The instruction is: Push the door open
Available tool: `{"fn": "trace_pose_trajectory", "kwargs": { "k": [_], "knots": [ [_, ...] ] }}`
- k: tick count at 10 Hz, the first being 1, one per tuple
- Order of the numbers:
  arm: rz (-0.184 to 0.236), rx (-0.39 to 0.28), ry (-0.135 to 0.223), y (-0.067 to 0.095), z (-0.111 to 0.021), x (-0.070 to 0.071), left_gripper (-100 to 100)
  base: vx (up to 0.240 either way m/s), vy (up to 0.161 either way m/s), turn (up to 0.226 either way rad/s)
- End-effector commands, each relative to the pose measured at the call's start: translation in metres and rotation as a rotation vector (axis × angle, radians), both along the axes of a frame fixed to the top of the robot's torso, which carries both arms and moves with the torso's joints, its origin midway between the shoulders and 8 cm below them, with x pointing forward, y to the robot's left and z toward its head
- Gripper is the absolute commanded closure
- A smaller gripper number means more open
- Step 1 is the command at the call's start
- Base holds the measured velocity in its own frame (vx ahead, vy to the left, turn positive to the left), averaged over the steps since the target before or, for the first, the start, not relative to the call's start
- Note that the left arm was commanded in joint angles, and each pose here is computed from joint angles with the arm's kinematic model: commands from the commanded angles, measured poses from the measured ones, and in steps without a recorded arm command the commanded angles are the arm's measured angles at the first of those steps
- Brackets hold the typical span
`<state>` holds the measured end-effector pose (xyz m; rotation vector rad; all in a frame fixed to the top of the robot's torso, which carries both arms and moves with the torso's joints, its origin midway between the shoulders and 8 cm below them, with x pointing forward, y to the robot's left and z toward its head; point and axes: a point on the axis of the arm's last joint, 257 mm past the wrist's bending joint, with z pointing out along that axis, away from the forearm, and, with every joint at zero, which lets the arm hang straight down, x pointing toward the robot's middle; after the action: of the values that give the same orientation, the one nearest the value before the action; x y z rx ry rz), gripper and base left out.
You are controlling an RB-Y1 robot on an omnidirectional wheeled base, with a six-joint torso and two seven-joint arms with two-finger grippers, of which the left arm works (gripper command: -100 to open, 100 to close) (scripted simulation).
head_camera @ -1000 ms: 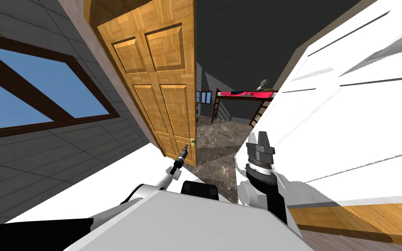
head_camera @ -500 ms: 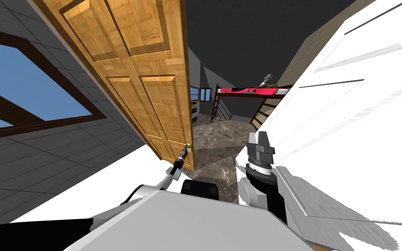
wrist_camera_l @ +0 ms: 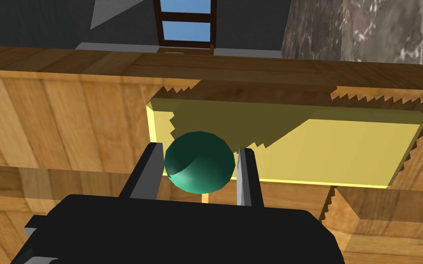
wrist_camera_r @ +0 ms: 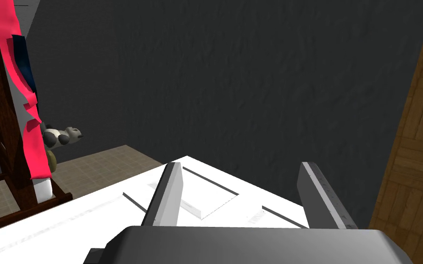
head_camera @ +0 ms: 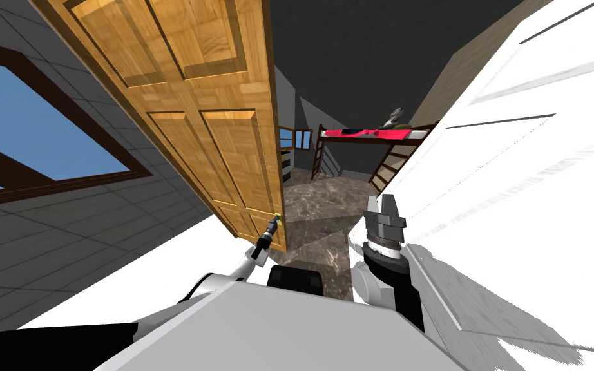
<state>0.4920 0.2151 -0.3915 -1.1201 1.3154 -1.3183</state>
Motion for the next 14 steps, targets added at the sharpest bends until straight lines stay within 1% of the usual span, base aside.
{"fn": "trace_pose_trajectory", "kwargs": {
  "k": [1,3,4,6,8,9,11,12,14],
  "knots": [
    [0.001,-0.001,0.001,0.000,0.000,-0.001,100,-0.011,0.003,0.002],
    [0.001,-0.001,0.001,0.000,0.000,-0.001,100,-0.003,0.000,0.002],
    [0.019,0.003,0.005,0.009,-0.002,-0.001,100,0.095,-0.029,0.024],
    [0.036,0.005,0.004,0.016,-0.002,0.000,100,0.150,-0.060,0.040],
    [0.036,0.005,0.007,0.016,-0.002,-0.001,100,0.089,-0.026,-0.006],
    [0.058,0.007,0.004,0.026,-0.001,0.000,100,0.117,-0.044,0.026],
    [0.058,0.007,0.004,0.026,-0.001,0.000,100,0.093,-0.034,0.012],
    [0.084,0.008,0.004,0.037,-0.001,0.000,100,0.151,-0.029,0.030],
    [0.105,0.009,0.004,0.045,-0.001,0.000,100,0.170,-0.080,0.061]
  ]
}}
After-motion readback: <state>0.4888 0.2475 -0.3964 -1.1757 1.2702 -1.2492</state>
